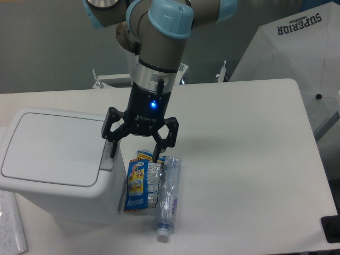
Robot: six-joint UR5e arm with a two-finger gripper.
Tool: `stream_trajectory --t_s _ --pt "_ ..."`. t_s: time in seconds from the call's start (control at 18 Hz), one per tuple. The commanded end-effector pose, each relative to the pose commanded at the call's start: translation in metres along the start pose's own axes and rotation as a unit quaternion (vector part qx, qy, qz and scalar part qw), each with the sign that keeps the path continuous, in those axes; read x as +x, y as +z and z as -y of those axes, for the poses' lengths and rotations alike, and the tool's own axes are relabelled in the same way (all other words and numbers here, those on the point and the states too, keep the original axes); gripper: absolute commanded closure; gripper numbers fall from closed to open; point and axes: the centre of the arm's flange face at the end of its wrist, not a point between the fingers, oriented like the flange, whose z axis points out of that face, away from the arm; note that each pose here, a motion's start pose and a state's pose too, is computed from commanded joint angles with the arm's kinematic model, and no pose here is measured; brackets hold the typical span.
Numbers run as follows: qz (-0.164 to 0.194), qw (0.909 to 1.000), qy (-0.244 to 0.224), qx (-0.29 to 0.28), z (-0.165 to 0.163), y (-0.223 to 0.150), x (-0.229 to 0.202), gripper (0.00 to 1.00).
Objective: Open the trash can
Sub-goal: 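Push the lid edge with the gripper to flip the lid open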
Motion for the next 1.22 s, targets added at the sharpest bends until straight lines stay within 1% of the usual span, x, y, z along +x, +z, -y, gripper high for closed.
stream_trajectory --t_s 0.56,0.94,1.17,1.22 --pt "-0.002 1.0 -0.003 -0.009 -0.008 0.008 -0.002 0.0" --pt "-0.002 1.0 -0.003 -0.009 -0.007 0.007 -0.002 0.0" --pt "0.003 0.9995 0.017 0.028 0.016 -0.02 0.008 0.0" --pt "0.007 0.9992 0.017 0.036 0.023 -0.028 0.005 0.0"
